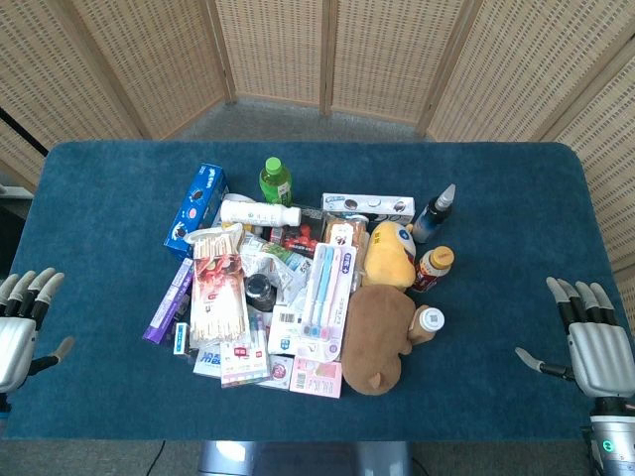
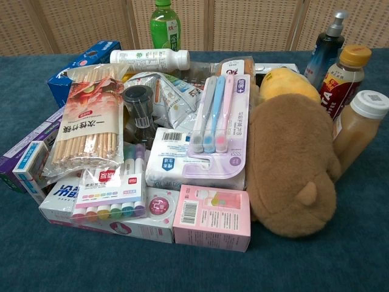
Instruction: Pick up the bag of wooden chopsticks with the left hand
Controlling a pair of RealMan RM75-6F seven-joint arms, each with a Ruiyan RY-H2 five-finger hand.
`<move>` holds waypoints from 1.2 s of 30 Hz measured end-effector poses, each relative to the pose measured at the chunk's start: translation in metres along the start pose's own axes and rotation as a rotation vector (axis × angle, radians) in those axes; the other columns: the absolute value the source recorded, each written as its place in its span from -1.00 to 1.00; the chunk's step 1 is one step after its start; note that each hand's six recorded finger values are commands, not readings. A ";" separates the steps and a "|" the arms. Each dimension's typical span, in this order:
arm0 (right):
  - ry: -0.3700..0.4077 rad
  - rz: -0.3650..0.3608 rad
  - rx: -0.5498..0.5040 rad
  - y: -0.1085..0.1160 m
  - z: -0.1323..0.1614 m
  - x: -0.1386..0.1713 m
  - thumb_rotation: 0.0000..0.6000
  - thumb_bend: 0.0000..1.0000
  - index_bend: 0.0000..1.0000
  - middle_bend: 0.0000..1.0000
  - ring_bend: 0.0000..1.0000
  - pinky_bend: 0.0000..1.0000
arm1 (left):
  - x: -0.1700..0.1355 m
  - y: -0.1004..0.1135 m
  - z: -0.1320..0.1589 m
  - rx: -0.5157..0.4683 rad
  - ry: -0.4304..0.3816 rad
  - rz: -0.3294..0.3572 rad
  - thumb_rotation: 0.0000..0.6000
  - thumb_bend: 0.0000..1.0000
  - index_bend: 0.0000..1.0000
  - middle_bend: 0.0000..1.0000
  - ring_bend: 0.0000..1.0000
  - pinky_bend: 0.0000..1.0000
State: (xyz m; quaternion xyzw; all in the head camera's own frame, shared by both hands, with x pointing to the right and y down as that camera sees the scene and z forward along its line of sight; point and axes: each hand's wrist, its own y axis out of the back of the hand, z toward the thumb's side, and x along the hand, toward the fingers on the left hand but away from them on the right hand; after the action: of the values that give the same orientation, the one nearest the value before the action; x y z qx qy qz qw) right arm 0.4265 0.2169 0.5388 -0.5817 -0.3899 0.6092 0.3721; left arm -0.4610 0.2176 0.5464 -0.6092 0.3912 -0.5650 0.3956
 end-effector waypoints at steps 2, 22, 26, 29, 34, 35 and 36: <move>-0.005 0.006 -0.002 -0.001 -0.001 0.000 0.20 -0.99 -1.00 -1.00 -1.00 -1.00 | 0.001 -0.002 0.000 0.000 0.000 -0.008 1.00 -0.41 -0.94 -0.87 -1.00 -1.00; -0.011 -0.001 0.003 0.003 0.005 0.000 0.21 -1.00 -1.00 -1.00 -1.00 -1.00 | 0.040 -0.006 0.024 0.104 -0.152 -0.032 1.00 -0.41 -1.00 -0.97 -1.00 -1.00; -0.019 -0.011 0.014 0.009 0.005 0.003 0.21 -0.99 -1.00 -1.00 -1.00 -1.00 | 0.057 -0.011 0.033 0.168 -0.218 -0.028 1.00 -0.41 -1.00 -1.00 -1.00 -1.00; -0.035 -0.023 0.019 0.015 0.003 0.007 0.20 -0.99 -1.00 -1.00 -1.00 -1.00 | 0.074 -0.018 0.042 0.211 -0.274 -0.034 1.00 -0.41 -1.00 -1.00 -1.00 -1.00; -0.069 -0.034 0.028 0.022 -0.002 0.018 0.21 -0.99 -1.00 -1.00 -1.00 -1.00 | 0.100 -0.030 0.068 0.227 -0.379 -0.040 1.00 -0.41 -1.00 -1.00 -1.00 -1.00; -0.075 -0.036 0.030 0.023 -0.003 0.020 0.21 -0.99 -1.00 -1.00 -1.00 -1.00 | 0.104 -0.032 0.073 0.225 -0.397 -0.041 1.00 -0.41 -1.00 -1.00 -1.00 -1.00; -0.080 -0.038 0.031 0.024 -0.004 0.021 0.20 -0.99 -1.00 -1.00 -1.00 -1.00 | 0.108 -0.035 0.078 0.221 -0.414 -0.042 1.00 -0.41 -1.00 -1.00 -1.00 -1.00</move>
State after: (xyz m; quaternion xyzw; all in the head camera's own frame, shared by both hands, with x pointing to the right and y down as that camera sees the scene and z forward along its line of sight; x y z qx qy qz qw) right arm 0.4300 0.2263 0.5076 -0.5436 -0.4059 0.6309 0.3766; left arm -0.3759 0.1339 0.6157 -0.6731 0.2246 -0.4754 0.5201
